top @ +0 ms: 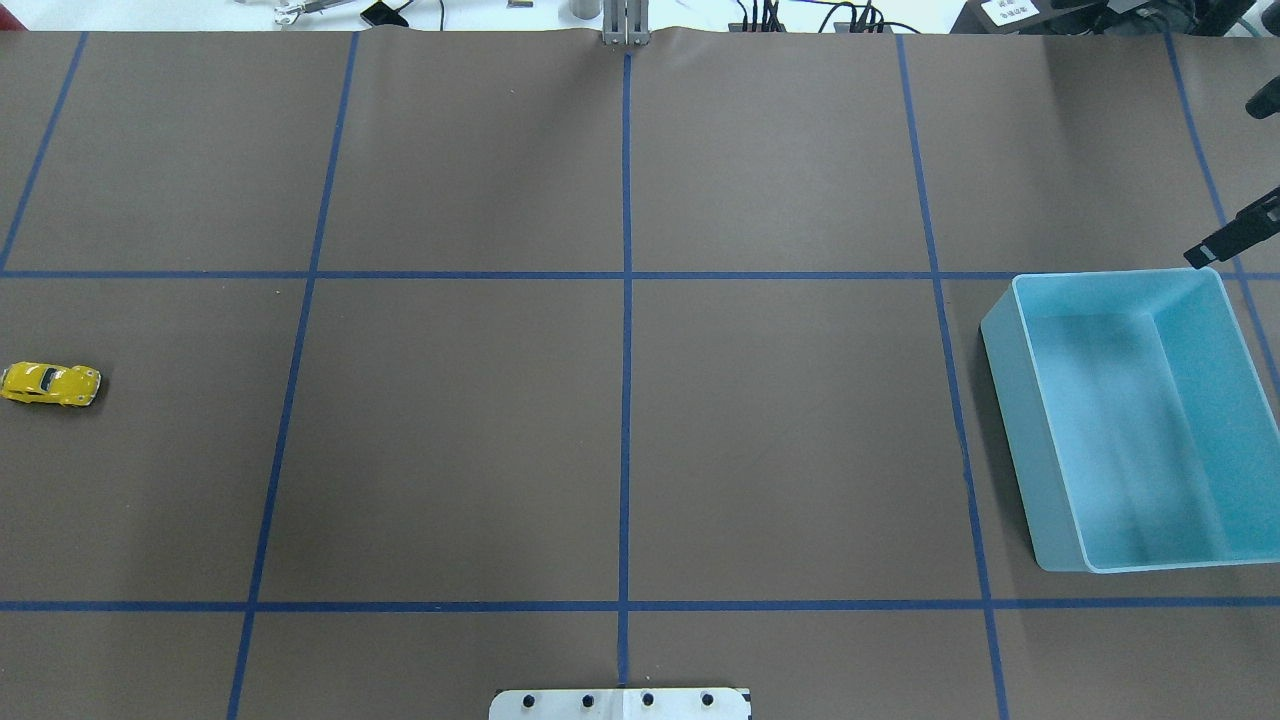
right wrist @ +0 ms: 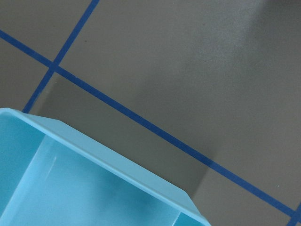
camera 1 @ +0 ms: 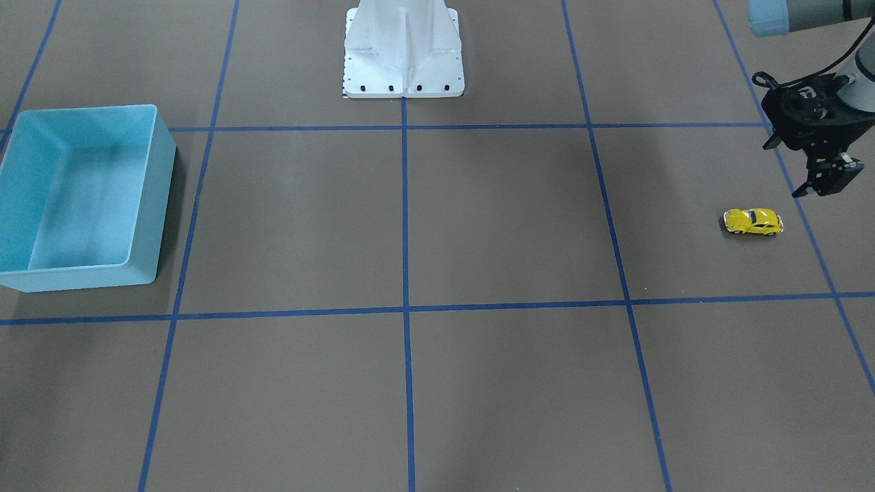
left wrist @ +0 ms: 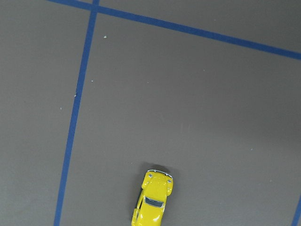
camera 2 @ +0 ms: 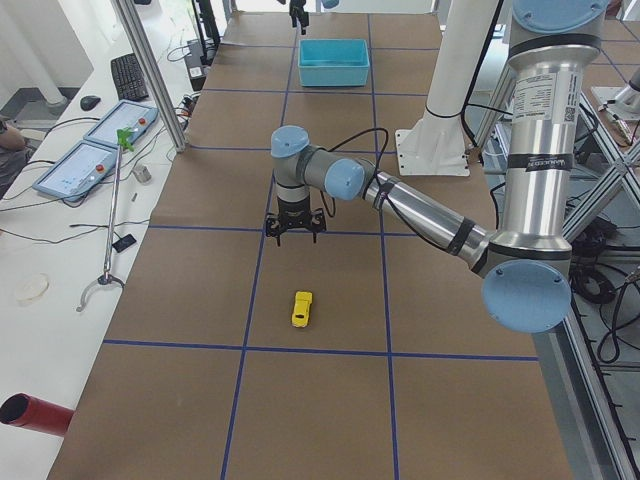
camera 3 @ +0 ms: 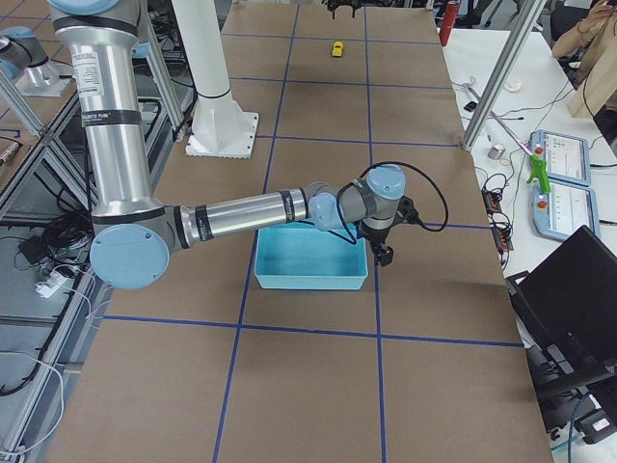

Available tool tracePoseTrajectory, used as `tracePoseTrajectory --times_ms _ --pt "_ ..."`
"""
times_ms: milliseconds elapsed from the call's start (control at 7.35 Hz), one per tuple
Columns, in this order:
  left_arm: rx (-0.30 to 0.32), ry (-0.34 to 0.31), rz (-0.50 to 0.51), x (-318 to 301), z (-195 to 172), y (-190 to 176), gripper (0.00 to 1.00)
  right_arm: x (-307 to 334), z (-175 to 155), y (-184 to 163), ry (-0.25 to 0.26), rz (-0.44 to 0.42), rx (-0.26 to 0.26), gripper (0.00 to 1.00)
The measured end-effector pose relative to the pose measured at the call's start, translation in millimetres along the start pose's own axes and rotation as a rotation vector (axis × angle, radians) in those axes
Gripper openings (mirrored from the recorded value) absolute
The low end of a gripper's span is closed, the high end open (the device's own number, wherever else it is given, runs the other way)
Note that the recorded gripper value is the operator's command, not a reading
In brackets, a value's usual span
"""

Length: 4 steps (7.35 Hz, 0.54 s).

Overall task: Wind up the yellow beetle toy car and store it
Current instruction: 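Lower the left gripper over the yellow beetle toy car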

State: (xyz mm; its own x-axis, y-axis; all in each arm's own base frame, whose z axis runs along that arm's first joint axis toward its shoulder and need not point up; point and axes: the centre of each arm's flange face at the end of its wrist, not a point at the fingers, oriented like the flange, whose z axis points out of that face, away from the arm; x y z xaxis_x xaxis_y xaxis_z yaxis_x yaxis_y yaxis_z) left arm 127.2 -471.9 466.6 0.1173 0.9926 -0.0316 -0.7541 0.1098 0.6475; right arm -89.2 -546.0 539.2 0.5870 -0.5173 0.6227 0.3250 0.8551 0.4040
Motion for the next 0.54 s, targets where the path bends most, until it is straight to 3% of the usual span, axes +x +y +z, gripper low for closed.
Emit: tracePoseTrajectory --times_ms 272,544 --pt "0.029 -0.015 0.063 -5.1 27.1 13.1 1.00 1.2 1.5 2.6 0.000 0.003 -0.004 1.00" --pt "0.036 0.020 0.175 0.1 53.3 15.0 1.00 2.1 2.5 4.0 -0.001 0.005 -0.006 1.00"
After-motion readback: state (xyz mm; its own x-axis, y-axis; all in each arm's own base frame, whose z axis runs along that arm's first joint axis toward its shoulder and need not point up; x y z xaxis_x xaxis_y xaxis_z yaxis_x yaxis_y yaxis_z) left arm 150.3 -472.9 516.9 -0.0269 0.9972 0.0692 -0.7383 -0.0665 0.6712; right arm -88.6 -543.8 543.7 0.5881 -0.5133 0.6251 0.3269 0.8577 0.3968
